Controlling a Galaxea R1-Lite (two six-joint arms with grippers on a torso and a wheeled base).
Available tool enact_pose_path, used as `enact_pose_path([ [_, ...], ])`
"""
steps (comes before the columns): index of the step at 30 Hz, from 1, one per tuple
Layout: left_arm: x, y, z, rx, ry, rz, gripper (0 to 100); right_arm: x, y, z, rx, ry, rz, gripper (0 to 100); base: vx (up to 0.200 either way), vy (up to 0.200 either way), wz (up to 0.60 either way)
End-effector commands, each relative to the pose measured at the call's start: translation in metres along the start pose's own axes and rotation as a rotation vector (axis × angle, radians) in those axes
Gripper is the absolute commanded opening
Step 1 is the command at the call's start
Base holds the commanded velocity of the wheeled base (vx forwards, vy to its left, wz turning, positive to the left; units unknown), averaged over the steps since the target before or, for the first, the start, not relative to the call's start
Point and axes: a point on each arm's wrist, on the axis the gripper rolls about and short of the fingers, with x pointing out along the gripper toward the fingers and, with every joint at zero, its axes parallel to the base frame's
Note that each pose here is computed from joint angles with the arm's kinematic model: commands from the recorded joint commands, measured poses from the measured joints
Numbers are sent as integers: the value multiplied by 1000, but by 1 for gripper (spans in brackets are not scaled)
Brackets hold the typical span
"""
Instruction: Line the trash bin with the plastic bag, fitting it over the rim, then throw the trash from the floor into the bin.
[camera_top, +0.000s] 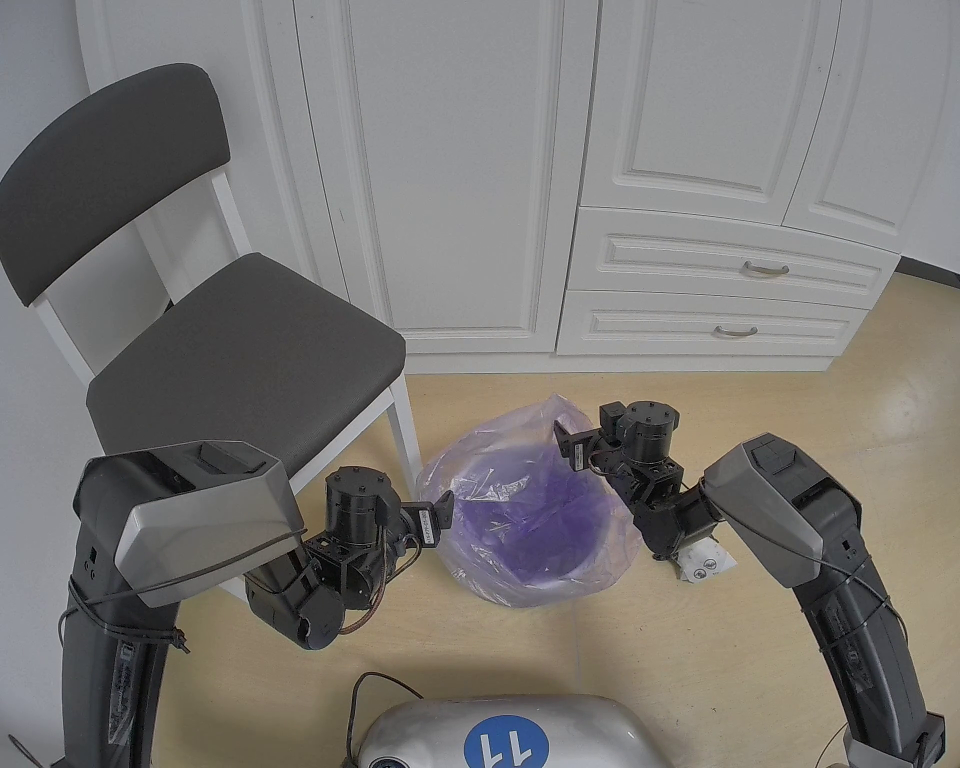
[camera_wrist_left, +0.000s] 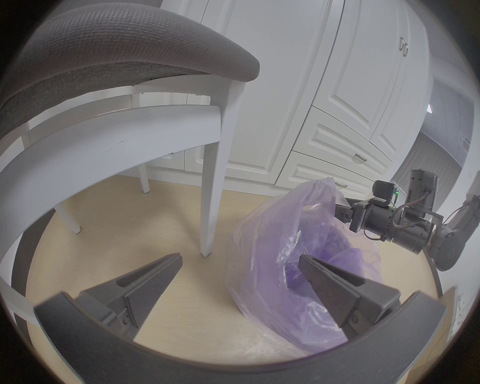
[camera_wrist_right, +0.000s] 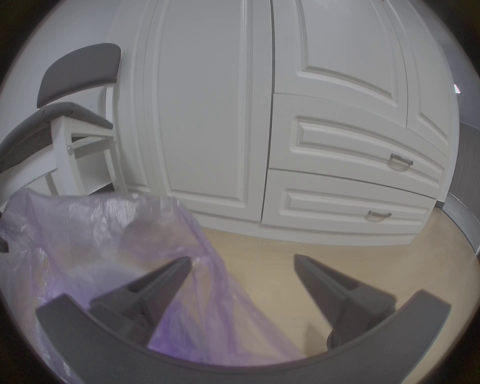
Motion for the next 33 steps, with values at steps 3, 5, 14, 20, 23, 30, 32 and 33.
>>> enact_pose_path([
  [3,-10,-8,-1,10,14,-24,100,-37,-9,49,33,22,83,100,0,0,0],
  [5,-11,-9,0,9,11,-23,100,-38,-11,50,34,26,84,100,0,0,0],
  [14,-20,-10,5,14,14,-30,100,-54,-21,51,30,74,81,100,0,0,0],
  [20,-28,-12,13,21,2,-38,100,-66,-40,68,34,66,52,100,0,0,0],
  [23,-31,-11,14,45,5,-39,100,-76,-47,75,35,73,42,100,0,0,0],
  [30,-34,-11,9,74,24,-38,100,-97,-51,79,42,101,43,100,0,0,0],
  [32,-34,-11,10,74,21,-39,100,-101,-51,80,54,104,41,100,0,0,0],
  [33,-35,-11,12,72,17,-40,100,-103,-51,81,60,107,41,100,0,0,0],
])
